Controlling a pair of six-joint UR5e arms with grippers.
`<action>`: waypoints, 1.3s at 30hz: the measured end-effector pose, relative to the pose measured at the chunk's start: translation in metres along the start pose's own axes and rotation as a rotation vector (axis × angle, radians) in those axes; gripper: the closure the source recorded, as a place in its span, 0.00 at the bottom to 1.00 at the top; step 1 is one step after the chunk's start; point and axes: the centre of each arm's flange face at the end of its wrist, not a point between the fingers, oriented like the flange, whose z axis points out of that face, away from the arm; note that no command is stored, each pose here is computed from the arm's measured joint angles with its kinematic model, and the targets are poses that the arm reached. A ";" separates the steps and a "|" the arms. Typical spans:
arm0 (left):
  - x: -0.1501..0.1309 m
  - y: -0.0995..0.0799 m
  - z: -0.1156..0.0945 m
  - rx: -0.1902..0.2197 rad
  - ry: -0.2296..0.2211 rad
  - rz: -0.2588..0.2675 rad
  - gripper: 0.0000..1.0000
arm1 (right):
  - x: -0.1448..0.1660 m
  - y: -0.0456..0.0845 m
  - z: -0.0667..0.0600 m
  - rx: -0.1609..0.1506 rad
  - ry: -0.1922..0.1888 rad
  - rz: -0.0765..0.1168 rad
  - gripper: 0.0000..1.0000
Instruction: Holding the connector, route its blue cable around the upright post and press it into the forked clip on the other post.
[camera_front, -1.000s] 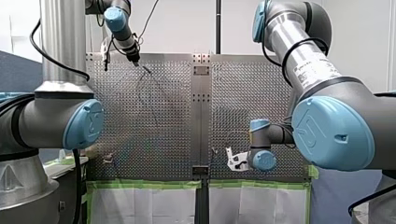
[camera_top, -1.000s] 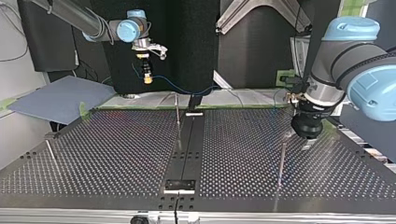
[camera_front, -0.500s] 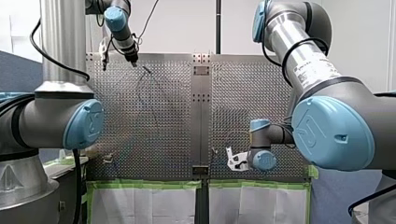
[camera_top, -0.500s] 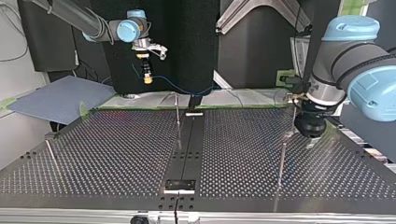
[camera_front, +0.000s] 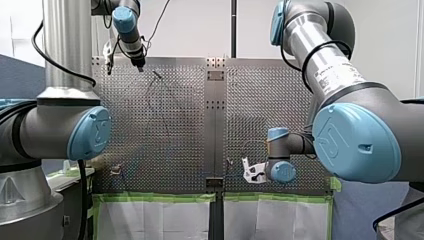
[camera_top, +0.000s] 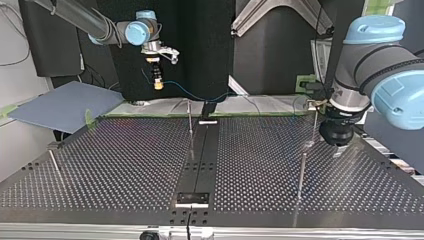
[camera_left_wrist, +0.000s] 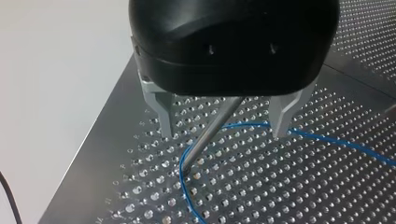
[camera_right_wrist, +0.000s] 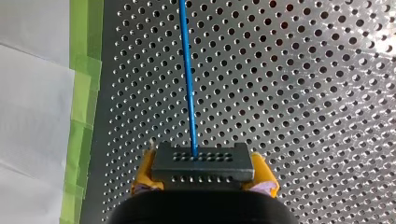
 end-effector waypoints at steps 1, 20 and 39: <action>0.000 0.000 0.000 0.001 -0.004 0.003 0.00 | 0.000 0.000 0.000 0.000 0.000 0.000 1.00; 0.027 -0.028 0.007 0.117 -0.065 0.162 0.00 | 0.000 0.000 0.000 0.002 0.001 0.005 1.00; 0.125 -0.055 0.028 0.188 -0.008 0.270 0.00 | 0.000 0.000 0.000 0.001 0.001 0.005 1.00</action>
